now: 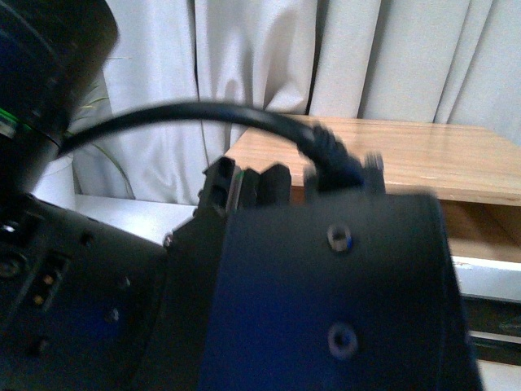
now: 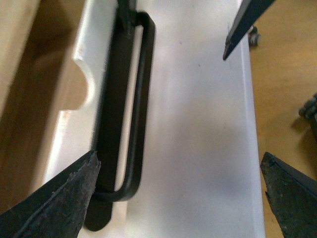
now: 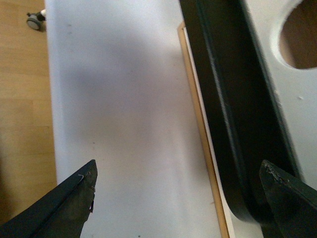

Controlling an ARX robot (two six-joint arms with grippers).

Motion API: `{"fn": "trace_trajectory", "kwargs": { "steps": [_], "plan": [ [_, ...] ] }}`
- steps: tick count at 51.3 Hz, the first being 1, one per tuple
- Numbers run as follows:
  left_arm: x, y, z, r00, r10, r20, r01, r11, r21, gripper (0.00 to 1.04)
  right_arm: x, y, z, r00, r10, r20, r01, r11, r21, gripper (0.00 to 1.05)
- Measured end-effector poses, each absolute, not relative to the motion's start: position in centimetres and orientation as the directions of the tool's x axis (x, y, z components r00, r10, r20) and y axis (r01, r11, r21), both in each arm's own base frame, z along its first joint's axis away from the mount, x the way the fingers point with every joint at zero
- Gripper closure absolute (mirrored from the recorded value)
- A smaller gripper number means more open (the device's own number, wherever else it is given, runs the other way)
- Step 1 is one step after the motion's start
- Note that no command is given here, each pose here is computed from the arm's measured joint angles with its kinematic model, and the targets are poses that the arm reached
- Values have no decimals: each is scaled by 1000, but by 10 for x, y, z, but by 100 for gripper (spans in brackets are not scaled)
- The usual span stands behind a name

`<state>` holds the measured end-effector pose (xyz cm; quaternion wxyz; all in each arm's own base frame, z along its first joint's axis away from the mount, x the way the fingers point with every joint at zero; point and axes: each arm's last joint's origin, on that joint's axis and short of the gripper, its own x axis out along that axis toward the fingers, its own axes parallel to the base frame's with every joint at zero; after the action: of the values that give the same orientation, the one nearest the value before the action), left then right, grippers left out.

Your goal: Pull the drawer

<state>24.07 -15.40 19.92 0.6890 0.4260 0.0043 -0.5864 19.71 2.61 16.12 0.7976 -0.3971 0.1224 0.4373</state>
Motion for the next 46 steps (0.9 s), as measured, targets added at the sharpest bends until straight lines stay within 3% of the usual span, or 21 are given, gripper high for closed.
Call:
{"fn": "trace_trajectory", "kwargs": {
  "steps": [6,12,19,23,31,46],
  "plan": [
    [242,-145,208,379,-831,-407,805,79,588,6,194,19,166,656,591,-470,-739,378,-557,9],
    [253,-131,209,508,-791,-340,773,246,584,6,193,11,173,721,575,-387,-676,459,-577,9],
    [264,-103,205,702,-660,-268,677,500,541,6,191,-3,188,818,518,-249,-556,603,-571,9],
    [261,-88,201,772,-566,-288,629,617,473,6,186,-11,199,862,476,-173,-493,711,-500,9],
    [225,-58,207,838,-479,-260,542,787,295,6,163,-18,200,906,406,-120,-422,845,-328,9],
    [151,-22,228,927,-364,-88,372,922,108,6,126,-16,195,965,259,-48,-263,949,-176,9]
  ]
}}
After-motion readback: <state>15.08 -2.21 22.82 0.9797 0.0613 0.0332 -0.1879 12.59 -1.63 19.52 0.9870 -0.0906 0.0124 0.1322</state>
